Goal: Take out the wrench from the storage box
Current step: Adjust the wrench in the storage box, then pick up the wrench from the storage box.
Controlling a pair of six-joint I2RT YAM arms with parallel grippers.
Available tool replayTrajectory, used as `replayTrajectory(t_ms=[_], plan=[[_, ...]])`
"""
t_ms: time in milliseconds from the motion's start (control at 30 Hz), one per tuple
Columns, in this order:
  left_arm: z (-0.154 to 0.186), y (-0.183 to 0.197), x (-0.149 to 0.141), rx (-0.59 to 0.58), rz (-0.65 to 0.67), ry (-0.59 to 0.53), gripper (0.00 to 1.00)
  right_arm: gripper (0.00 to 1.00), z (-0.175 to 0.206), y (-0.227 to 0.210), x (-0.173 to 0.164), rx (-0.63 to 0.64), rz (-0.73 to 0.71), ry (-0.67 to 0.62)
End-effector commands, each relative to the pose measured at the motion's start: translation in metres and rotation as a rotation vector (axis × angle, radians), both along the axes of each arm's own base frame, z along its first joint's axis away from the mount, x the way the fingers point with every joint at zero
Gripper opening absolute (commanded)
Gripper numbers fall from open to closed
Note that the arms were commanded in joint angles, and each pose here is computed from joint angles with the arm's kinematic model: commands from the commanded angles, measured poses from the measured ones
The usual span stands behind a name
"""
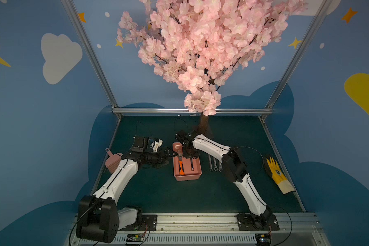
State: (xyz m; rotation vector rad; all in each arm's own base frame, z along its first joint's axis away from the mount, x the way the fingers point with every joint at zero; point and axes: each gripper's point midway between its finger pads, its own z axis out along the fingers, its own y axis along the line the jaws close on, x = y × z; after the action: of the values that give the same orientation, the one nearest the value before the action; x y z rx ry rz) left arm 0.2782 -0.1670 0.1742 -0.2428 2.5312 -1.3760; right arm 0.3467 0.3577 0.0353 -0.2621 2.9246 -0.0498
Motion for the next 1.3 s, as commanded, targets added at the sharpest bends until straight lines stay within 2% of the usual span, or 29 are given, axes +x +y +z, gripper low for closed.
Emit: replayTrajectory(t_ms=[0,233,400,633,733,800,900,1167,1267], plan=[[-0.001,0.000,0.001,-0.007,-0.013,-0.010,1.00,0.32,-0.032,-0.007,-0.019,-0.025,-0.001,0.110],[-0.002,-0.001,0.002,-0.008,-0.015,-0.011,1.00,0.29,-0.027,-0.005,-0.026,-0.083,0.031,0.097],[-0.003,-0.001,0.003,-0.013,-0.016,-0.011,1.00,0.29,-0.033,-0.013,-0.040,-0.116,0.003,0.157],[-0.004,-0.001,0.001,-0.013,-0.023,-0.014,1.00,0.26,-0.026,-0.010,-0.046,-0.115,0.019,0.137],[-0.005,-0.001,0.001,-0.011,-0.026,-0.017,1.00,0.26,-0.017,-0.012,-0.040,-0.094,0.020,0.106],[-0.006,-0.002,0.001,-0.017,-0.031,-0.011,1.00,0.27,-0.001,-0.009,-0.031,-0.081,0.040,0.041],[-0.005,-0.002,0.001,-0.017,-0.028,-0.012,1.00,0.30,0.013,-0.016,-0.024,-0.105,0.037,-0.005],[-0.007,-0.002,0.000,-0.015,-0.027,-0.010,1.00,0.33,-0.019,-0.019,-0.043,-0.079,0.008,0.110],[-0.009,-0.001,-0.001,-0.011,-0.026,-0.007,1.00,0.33,-0.028,-0.013,-0.048,-0.023,0.005,0.133]])
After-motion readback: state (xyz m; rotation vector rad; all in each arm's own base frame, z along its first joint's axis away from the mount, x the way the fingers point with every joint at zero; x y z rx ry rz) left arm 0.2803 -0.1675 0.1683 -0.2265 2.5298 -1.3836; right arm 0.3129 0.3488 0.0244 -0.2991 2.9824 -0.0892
